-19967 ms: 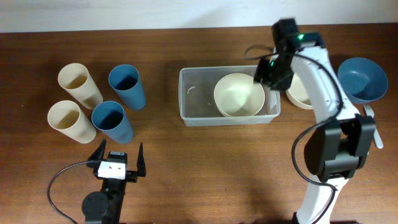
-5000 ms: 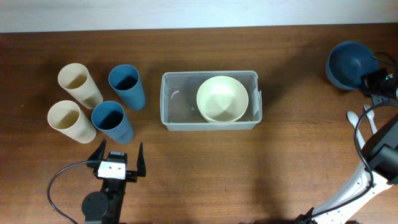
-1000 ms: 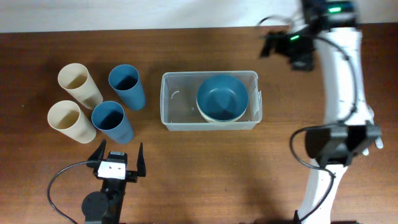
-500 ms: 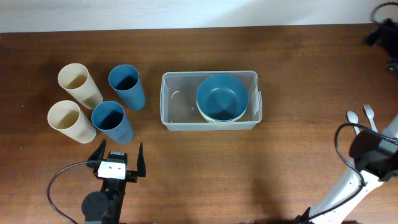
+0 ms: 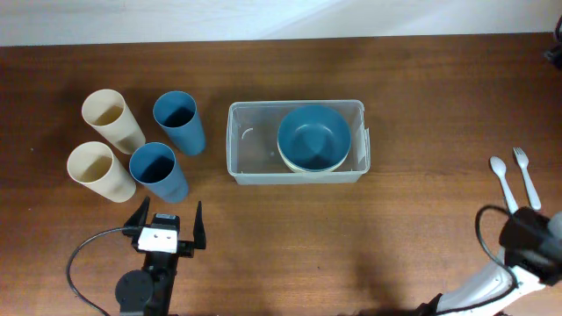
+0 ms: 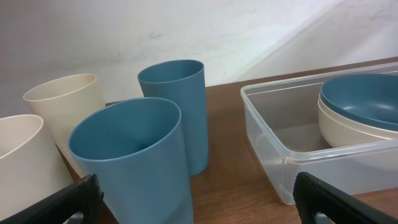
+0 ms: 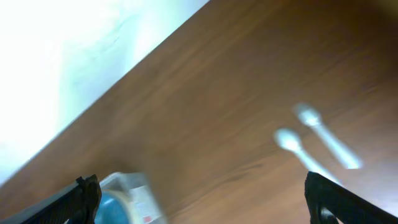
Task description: Pack container
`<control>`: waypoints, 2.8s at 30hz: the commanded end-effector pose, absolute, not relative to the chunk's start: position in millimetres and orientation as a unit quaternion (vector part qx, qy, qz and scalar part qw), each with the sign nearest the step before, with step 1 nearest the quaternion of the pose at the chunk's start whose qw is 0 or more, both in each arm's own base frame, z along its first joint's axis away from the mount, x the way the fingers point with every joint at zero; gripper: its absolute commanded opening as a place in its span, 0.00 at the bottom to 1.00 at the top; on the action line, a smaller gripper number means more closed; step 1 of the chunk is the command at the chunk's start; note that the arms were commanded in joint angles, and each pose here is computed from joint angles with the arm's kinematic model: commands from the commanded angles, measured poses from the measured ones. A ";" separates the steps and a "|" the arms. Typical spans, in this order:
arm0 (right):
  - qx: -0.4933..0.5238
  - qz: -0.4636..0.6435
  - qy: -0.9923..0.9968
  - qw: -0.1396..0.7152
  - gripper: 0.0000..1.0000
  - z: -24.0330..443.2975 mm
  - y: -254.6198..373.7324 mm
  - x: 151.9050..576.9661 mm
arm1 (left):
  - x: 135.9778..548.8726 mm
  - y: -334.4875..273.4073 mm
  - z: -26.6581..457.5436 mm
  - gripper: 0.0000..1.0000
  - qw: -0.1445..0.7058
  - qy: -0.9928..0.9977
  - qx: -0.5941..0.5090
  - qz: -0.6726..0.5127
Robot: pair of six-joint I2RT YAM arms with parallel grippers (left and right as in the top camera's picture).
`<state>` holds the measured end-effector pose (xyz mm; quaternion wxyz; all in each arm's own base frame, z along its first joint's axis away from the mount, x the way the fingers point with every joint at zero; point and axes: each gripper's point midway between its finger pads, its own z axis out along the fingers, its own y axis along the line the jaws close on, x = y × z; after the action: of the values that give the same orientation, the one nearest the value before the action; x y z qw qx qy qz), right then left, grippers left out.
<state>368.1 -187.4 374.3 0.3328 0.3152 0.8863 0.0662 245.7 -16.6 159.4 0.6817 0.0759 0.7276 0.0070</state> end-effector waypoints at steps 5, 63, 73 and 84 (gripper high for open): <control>0.347 -0.106 0.896 0.257 0.99 346.5 -240.9 334.4 | 245.5 -16.8 157.1 1.00 0.679 0.729 0.082 0.013; 0.356 -0.124 0.916 0.140 0.99 270.6 -254.3 328.9 | 161.5 -27.6 441.6 1.00 0.867 0.489 0.099 0.013; 0.356 -0.124 0.916 0.140 0.99 270.5 -254.2 328.9 | 169.8 -45.1 473.6 1.00 0.859 0.488 0.154 0.004; 0.356 -0.124 0.916 0.140 0.99 270.7 -254.2 328.9 | 316.1 -47.8 449.1 1.00 0.630 0.760 0.153 -0.050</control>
<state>330.0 -251.4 272.5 0.1446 0.3560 0.9160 -0.1156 290.5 -42.5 454.2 0.6620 0.1418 0.7350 -0.0367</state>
